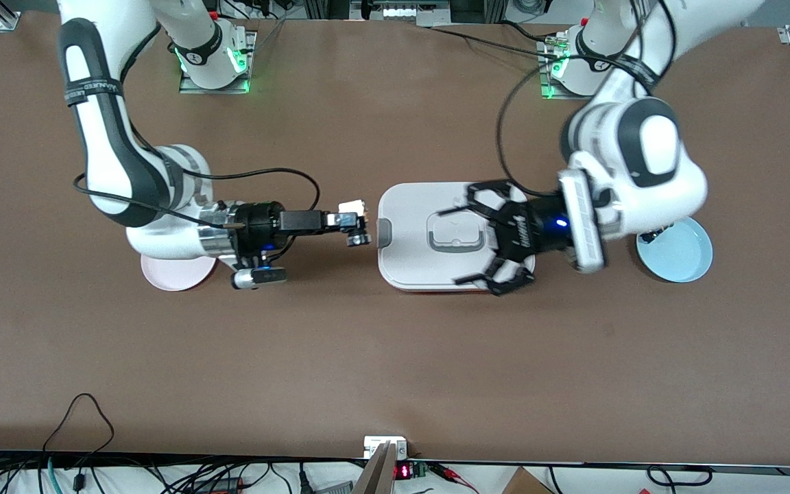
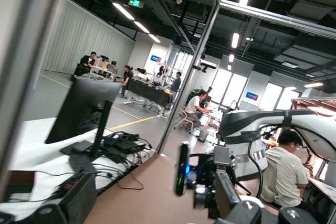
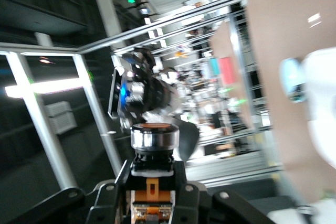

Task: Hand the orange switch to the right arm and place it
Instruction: 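Open the left gripper and withdraw it while the right gripper holds, then carry the switch with the right gripper over the white plate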

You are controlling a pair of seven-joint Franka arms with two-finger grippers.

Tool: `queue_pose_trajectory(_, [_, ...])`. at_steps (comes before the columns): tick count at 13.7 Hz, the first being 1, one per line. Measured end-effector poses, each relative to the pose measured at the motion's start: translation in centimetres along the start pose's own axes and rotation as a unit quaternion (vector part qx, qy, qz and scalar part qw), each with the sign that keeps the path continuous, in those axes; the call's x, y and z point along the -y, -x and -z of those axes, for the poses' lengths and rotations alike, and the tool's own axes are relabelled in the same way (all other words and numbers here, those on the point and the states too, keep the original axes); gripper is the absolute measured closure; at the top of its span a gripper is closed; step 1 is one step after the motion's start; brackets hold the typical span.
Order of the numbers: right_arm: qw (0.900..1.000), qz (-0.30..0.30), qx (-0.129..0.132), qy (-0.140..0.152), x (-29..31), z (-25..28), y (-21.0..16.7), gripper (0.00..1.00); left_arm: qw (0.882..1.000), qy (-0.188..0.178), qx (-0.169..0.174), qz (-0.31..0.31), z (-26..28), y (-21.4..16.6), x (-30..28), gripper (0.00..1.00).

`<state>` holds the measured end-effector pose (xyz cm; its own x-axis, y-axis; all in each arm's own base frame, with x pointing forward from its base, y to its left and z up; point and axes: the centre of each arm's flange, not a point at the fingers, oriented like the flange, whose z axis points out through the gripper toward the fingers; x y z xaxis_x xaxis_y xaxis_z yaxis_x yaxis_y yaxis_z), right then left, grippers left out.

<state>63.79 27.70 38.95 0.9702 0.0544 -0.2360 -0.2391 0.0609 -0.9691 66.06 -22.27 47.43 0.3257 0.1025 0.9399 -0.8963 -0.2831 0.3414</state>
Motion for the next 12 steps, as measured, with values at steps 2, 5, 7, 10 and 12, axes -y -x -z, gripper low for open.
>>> queue_pose_trajectory(2, [0.998,0.026,0.004,0.063,-0.5,3.8,-0.7,0.66,0.998,-0.016,0.041,-0.043,5.2,-0.2,2.9,0.00])
queue_pose_trajectory(5, [0.979,0.073,0.035,0.185,-1.3,8.1,-0.6,0.66,0.989,-0.058,0.104,-0.086,12.5,0.0,6.2,0.00])
queue_pose_trajectory(7, [0.954,0.114,0.072,0.269,-1.8,9.7,0.0,0.66,0.979,-0.075,0.152,-0.114,18.0,1.5,8.4,0.00])
queue_pose_trajectory(10, [0.895,0.182,0.146,0.380,-3.2,11.7,0.6,0.66,0.954,-0.089,0.232,-0.170,24.6,3.7,10.4,0.00])
queue_pose_trajectory(12, [0.847,0.225,0.202,0.437,-4.1,13.3,0.8,0.66,0.947,-0.109,0.256,-0.161,28.2,5.0,11.2,0.00])
